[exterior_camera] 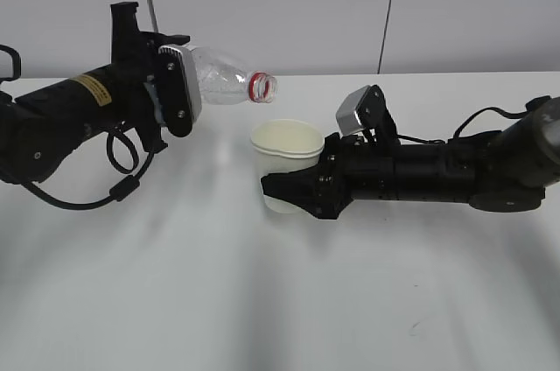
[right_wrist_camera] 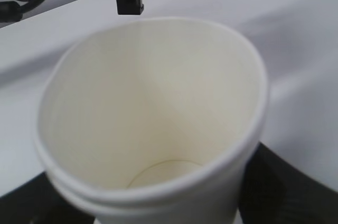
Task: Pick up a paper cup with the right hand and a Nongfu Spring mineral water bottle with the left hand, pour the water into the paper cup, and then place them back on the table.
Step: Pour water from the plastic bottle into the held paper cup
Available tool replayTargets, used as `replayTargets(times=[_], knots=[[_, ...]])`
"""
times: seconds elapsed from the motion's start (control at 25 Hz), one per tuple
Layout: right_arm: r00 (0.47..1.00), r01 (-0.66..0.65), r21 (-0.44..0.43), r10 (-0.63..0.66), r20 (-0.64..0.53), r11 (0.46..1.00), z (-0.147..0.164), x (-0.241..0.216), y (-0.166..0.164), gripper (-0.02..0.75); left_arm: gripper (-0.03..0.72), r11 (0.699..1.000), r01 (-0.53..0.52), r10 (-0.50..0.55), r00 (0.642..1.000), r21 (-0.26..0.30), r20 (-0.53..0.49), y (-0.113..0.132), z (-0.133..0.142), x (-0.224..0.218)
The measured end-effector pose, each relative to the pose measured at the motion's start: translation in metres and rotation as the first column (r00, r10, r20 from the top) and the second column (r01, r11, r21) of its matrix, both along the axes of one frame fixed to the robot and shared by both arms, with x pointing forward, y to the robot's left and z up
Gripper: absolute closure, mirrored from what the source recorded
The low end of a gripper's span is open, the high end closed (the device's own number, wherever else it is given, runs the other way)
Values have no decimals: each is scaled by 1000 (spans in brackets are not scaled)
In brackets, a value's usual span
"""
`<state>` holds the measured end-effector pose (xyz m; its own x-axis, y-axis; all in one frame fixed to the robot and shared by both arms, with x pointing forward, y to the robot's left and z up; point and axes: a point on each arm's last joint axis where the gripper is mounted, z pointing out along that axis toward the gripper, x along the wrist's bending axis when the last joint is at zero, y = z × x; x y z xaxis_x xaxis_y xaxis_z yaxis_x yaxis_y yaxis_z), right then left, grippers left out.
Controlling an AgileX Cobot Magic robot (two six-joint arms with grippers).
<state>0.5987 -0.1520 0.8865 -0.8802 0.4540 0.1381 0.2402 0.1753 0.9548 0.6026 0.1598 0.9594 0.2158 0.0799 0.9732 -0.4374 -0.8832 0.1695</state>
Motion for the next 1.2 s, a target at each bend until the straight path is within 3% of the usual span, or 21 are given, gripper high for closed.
replayTargets(times=[0.6,1.2], knots=[[1000,0,0,0,0,1000,0,0,0,221,284,994,17,-24,998,109,65,0,1,0],[1000,0,0,0,0,1000,0,0,0,221,285,992,19,-30,996,128,80,0,1,0]])
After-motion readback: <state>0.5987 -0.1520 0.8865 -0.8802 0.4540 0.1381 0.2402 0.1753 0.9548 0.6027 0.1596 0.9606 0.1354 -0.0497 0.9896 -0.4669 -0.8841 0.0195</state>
